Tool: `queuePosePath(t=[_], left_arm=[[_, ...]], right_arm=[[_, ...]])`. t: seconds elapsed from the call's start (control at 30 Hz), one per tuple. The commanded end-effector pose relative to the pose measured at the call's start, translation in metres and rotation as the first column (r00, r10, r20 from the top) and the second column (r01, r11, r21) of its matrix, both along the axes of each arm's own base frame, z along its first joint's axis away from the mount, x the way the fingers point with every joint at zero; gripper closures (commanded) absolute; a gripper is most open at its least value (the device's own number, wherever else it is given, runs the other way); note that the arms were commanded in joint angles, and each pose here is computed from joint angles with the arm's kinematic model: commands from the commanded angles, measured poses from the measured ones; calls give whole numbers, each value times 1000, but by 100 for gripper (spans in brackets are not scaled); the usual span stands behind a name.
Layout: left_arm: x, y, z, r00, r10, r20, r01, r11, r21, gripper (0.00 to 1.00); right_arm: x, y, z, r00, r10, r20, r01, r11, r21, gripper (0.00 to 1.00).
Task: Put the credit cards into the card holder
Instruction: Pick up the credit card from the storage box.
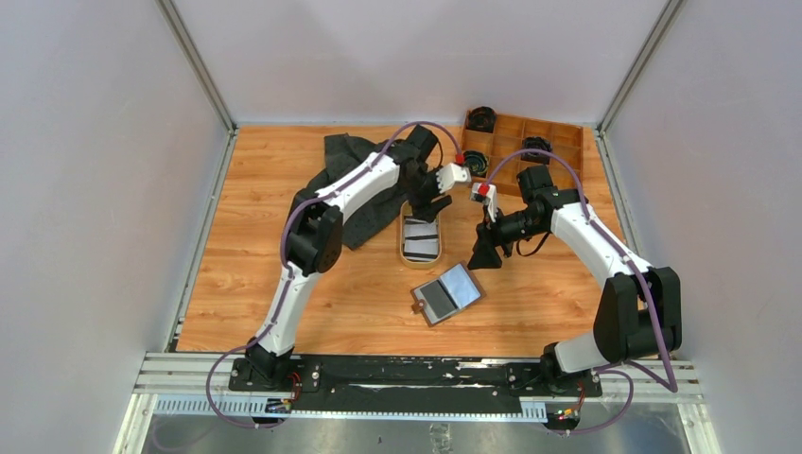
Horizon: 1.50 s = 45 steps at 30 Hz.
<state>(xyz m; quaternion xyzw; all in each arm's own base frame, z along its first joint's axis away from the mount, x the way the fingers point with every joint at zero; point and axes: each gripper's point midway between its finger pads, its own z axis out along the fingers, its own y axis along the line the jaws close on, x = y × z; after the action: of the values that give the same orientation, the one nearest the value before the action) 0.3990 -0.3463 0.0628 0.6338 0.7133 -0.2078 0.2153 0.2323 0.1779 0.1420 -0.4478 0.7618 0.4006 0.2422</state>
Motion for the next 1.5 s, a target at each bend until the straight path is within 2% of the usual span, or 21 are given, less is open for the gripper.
queuePosePath(t=[0.0, 0.1, 0.2, 0.27, 0.37, 0.5, 0.57, 0.63, 0.73, 0.83, 0.9, 0.97, 1.03, 1.1, 1.2, 1.3, 1.37, 1.47], left_arm=[[19, -7, 65, 989, 139, 52, -133, 986, -102, 35], [21, -3, 99, 973, 209, 99, -190, 966, -177, 35], [23, 13, 134, 919, 369, 137, -321, 904, -281, 32], [24, 33, 156, 847, 511, 143, -433, 821, -372, 30], [19, 67, 193, 737, 662, 133, -513, 677, -528, 26], [3, 121, 211, 587, 809, 35, -576, 448, -684, 1], [-3, 141, 205, 535, 843, -50, -614, 347, -709, 0], [-4, 152, 194, 504, 856, -114, -650, 289, -702, 0], [-1, 170, 192, 410, 898, -160, -690, 190, -699, 0], [3, 170, 188, 384, 897, -217, -712, 138, -689, 0], [4, 158, 178, 401, 871, -284, -741, 126, -659, 0], [4, 151, 165, 393, 852, -346, -777, 106, -621, 1], [4, 153, 150, 347, 854, -388, -811, 65, -582, 2], [2, 161, 137, 276, 860, -428, -834, -8, -552, 3], [-6, 163, 120, 241, 838, -490, -844, -68, -532, 4], [-13, 161, 118, 256, 823, -507, -845, -65, -531, 6], [-16, 161, 116, 249, 817, -520, -851, -72, -520, 13], [-24, 152, 96, 209, 770, -603, -897, -94, -431, 35]], right_arm=[[-1, 0, 13, 999, 22, 27, -23, 999, 42, 34], [-1, 3, 19, 996, 54, 72, -58, 996, 64, 34], [8, 8, 27, 976, 115, 184, -129, 990, 66, 34], [18, 14, 34, 962, 143, 232, -157, 987, 43, 33], [35, 30, 49, 960, 155, 234, -168, 985, 34, 34], [57, 57, 54, 945, 199, 258, -198, 980, -30, 35], [67, 68, 51, 935, 225, 273, -212, 974, -76, 35], [76, 79, 45, 929, 256, 268, -234, 966, -109, 34], [89, 93, 46, 924, 287, 252, -260, 956, -135, 32], [105, 102, 43, 924, 303, 234, -268, 948, -169, 31], [110, 106, 31, 930, 312, 193, -279, 943, -180, 31], [111, 109, 19, 934, 321, 159, -291, 939, -185, 31], [111, 112, 10, 931, 336, 141, -309, 933, -185, 31], [109, 115, 3, 920, 366, 138, -342, 924, -170, 31], [109, 115, -9, 891, 424, 162, -396, 900, -181, 30], [114, 116, -25, 854, 484, 189, -450, 871, -197, 29], [119, 118, -34, 841, 505, 194, -466, 859, -212, 29], [127, 118, -44, 844, 508, 173, -465, 853, -237, 29]])
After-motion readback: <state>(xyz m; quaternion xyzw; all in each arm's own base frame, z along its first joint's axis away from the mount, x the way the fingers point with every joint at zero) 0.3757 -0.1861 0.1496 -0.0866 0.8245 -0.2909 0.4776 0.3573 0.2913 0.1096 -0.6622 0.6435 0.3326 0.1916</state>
